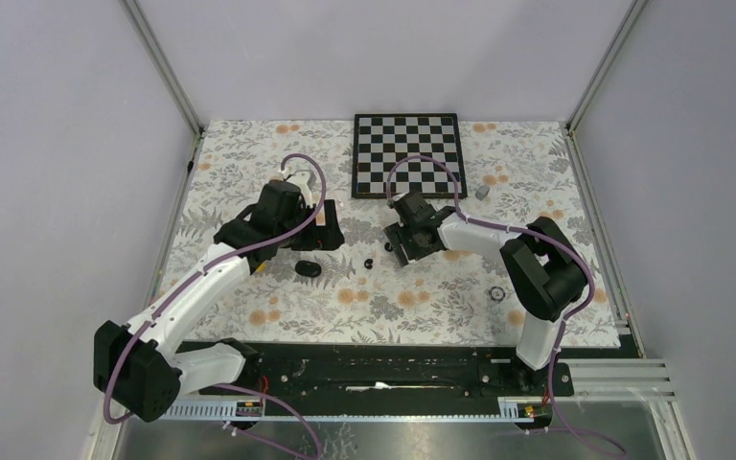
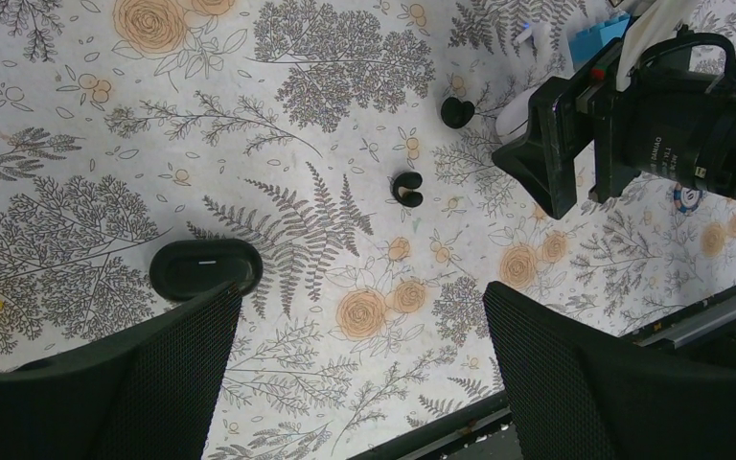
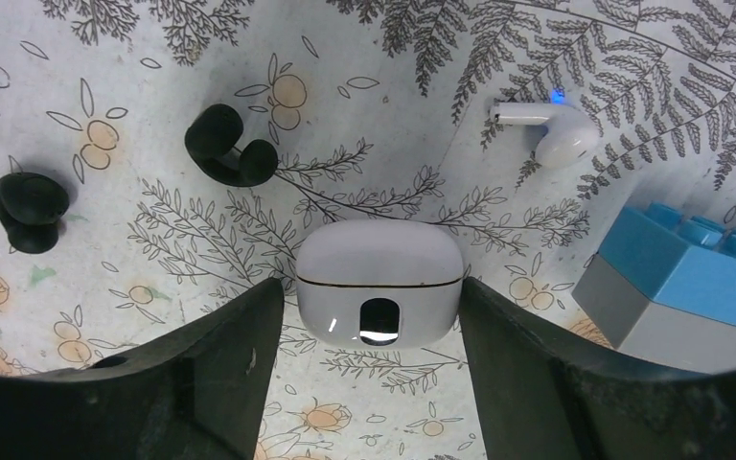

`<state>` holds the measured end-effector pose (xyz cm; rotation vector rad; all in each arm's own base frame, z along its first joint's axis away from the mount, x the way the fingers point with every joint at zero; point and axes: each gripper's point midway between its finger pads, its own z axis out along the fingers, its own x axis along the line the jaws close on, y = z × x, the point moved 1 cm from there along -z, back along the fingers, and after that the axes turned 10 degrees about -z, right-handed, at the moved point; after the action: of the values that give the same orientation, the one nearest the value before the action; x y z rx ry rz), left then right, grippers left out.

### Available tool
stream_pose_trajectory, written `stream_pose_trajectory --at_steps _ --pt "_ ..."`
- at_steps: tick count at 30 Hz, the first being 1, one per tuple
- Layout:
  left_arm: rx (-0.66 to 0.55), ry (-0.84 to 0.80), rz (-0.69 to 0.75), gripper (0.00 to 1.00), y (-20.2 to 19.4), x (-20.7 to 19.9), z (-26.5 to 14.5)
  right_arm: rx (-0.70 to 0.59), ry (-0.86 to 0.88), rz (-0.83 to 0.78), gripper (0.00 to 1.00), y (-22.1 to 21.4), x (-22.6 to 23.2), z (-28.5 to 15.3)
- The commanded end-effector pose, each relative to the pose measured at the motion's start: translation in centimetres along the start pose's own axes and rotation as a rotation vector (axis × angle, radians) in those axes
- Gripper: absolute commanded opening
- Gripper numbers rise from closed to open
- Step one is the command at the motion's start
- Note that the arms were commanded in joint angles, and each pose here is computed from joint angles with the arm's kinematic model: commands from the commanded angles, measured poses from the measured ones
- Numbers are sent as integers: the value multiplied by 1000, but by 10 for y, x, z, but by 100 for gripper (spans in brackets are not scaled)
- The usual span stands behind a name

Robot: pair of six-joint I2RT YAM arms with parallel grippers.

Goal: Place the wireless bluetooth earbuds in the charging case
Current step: Pick up the charging case at the center of the board.

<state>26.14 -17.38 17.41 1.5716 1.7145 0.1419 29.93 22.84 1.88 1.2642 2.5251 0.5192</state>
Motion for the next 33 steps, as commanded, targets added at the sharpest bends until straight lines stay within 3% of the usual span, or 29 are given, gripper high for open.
stream_pose_trajectory --at_steps 1,5,9,12,15,21,27,33 --pt "-55 -25 18 99 21 -11 -6 19 -37 -8 70 -9 -8 7" --pt "-63 -9 4 99 21 -9 -4 18 -52 -7 59 -8 -10 9" --pt "-78 74 -60 99 22 5 3 2 -13 4 57 -3 -3 6" --pt "36 134 -122 99 11 22 19 -65 77 2 56 12 10 -8" --pt "122 37 -226 99 12 18 29 -151 162 -6 59 27 24 -26" --pt "256 -306 -445 99 27 -13 34 -263 221 -53 58 40 41 -55" --pt "431 -545 -452 98 14 -50 43 -361 319 -80 57 51 65 -92" --pt "523 -611 -418 96 -1 -71 52 -372 363 -127 56 52 80 -109"
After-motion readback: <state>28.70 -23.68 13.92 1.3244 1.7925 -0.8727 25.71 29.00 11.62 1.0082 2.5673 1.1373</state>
